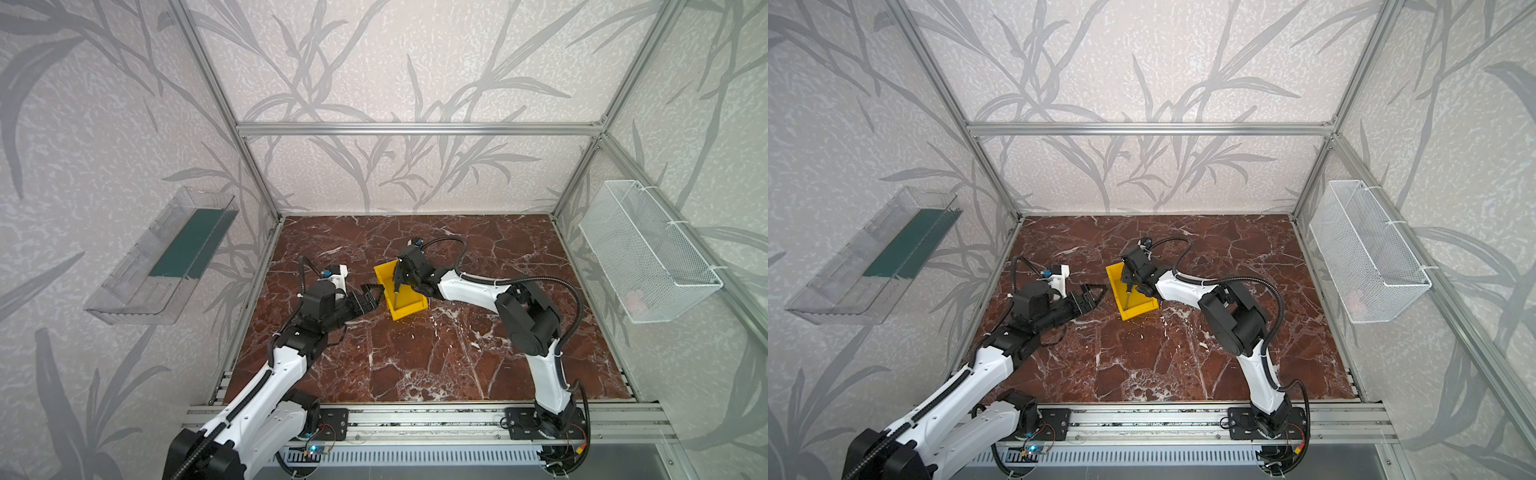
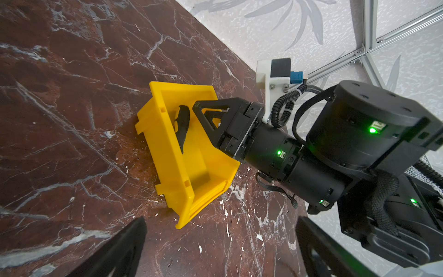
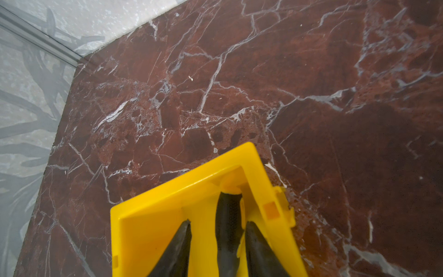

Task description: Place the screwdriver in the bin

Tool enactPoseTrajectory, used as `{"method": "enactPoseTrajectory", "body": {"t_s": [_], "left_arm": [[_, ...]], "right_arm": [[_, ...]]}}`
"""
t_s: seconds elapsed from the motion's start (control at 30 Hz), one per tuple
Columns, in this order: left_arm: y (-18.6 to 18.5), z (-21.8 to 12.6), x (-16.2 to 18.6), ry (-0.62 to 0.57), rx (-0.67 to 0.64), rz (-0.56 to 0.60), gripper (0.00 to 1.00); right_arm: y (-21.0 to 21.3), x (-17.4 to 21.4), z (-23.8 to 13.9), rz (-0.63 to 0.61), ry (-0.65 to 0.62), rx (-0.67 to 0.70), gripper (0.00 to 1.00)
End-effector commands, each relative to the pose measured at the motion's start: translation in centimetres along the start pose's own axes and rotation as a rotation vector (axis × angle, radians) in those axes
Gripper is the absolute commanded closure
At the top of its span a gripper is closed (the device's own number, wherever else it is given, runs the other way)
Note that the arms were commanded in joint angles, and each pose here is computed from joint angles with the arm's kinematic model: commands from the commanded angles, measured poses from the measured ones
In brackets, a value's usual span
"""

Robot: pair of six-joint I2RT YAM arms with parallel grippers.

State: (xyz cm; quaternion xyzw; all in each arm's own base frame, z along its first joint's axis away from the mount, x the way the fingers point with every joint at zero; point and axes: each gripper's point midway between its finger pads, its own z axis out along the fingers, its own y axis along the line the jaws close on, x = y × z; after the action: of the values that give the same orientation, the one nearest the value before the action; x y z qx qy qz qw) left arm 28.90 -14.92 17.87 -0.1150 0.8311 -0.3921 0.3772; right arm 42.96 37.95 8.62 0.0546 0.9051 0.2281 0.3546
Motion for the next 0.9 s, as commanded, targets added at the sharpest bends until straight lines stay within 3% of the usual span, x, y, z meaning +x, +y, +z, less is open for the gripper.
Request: {"method": "enactPoseTrajectory", "body": {"t_s": [0.0,0.5,0.63,0.87], "left_arm": [[-0.1,-0.3,0.1,-0.002,0.012,-0.003,0.01],[0.3,-0.8,0.2,-0.012,-0.010,-0.014,0.01],[0.2,-1.2,-0.7,-0.040,-0.032,0.002,0.01],[0.9,-2.3,-4.1,-0.181,-0.128,0.041,0.01]], "right_arm": [[-0.2,0.9,0.3,-0.017,0.022,0.020,0.57],[1.6,-1.4,-2.9,-0.032,-0.016,-0.045,0.53],[2.6,-2.7,-5.0,-0.062,-0.050,-0.092,0.42],[0.6,-6.9,-11.2,-0.176,-0.270,-0.062,0.17]]}}
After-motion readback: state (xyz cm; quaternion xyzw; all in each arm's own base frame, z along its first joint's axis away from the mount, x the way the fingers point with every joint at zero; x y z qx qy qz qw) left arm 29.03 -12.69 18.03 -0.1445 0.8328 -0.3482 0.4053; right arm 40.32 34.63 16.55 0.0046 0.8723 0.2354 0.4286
